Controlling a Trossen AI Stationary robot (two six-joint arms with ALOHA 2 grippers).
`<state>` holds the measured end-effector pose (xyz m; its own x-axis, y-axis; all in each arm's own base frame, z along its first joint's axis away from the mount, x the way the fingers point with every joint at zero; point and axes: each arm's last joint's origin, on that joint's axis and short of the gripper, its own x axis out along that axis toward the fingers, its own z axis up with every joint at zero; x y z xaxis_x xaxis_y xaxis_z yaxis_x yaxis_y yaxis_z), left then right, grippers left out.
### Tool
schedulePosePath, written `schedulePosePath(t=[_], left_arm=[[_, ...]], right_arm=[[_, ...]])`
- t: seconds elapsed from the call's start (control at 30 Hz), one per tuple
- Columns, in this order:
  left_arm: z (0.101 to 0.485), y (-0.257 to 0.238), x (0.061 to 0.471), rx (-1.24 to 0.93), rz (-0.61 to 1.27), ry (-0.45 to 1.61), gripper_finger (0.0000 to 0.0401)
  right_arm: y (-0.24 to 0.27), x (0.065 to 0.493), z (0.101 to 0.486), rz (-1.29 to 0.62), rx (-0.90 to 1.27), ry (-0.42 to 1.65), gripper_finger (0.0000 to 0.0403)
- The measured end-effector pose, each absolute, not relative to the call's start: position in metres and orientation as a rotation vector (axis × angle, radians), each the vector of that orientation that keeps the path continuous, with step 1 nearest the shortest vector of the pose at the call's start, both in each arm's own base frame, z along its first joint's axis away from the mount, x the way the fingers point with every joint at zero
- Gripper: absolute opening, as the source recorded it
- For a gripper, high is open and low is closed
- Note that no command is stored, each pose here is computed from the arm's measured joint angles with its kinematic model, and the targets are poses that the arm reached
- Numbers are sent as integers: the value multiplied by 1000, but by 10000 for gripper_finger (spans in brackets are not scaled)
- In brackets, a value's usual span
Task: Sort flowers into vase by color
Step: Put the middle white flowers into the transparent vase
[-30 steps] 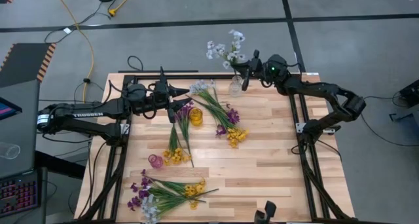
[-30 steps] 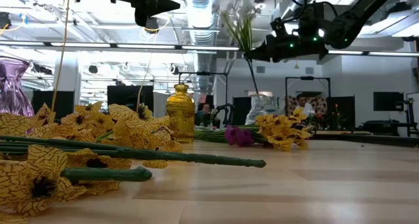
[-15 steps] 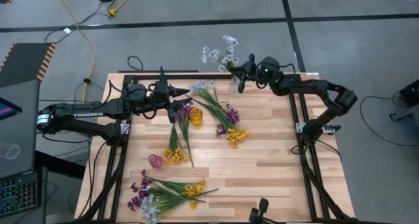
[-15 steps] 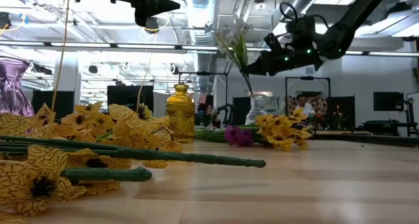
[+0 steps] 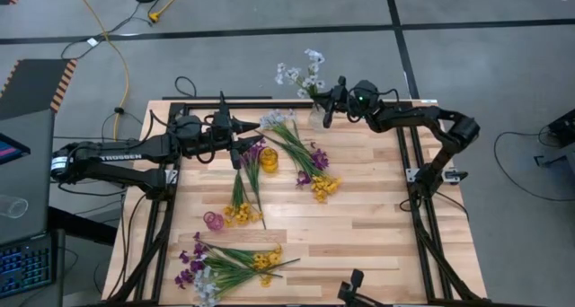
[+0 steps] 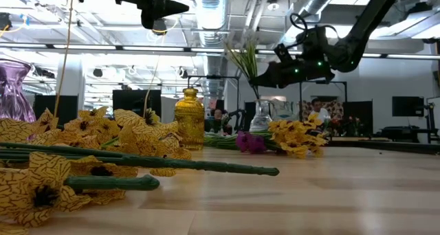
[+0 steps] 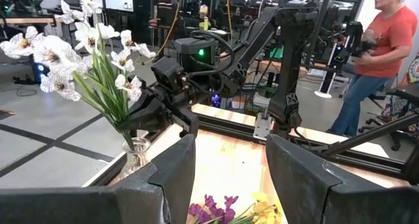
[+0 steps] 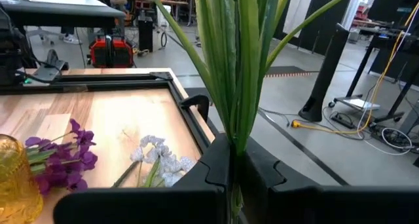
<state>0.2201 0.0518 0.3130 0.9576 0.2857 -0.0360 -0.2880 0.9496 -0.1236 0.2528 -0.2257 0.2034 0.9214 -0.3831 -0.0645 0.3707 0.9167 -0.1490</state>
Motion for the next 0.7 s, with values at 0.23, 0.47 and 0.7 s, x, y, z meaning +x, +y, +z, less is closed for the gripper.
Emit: schedulePosePath(t=[0.23,0.47,0.7], left_arm=[[313,52,220,-129,292,18,174],[313,52,220,-129,292,18,174],[312,52,220,-130,292,24,174]], right_arm=[[-226,253,205,-389,-154,87,50],[-227,252,205,-432,-155,93,51],[-228,251,201,-487,-130,135,74]])
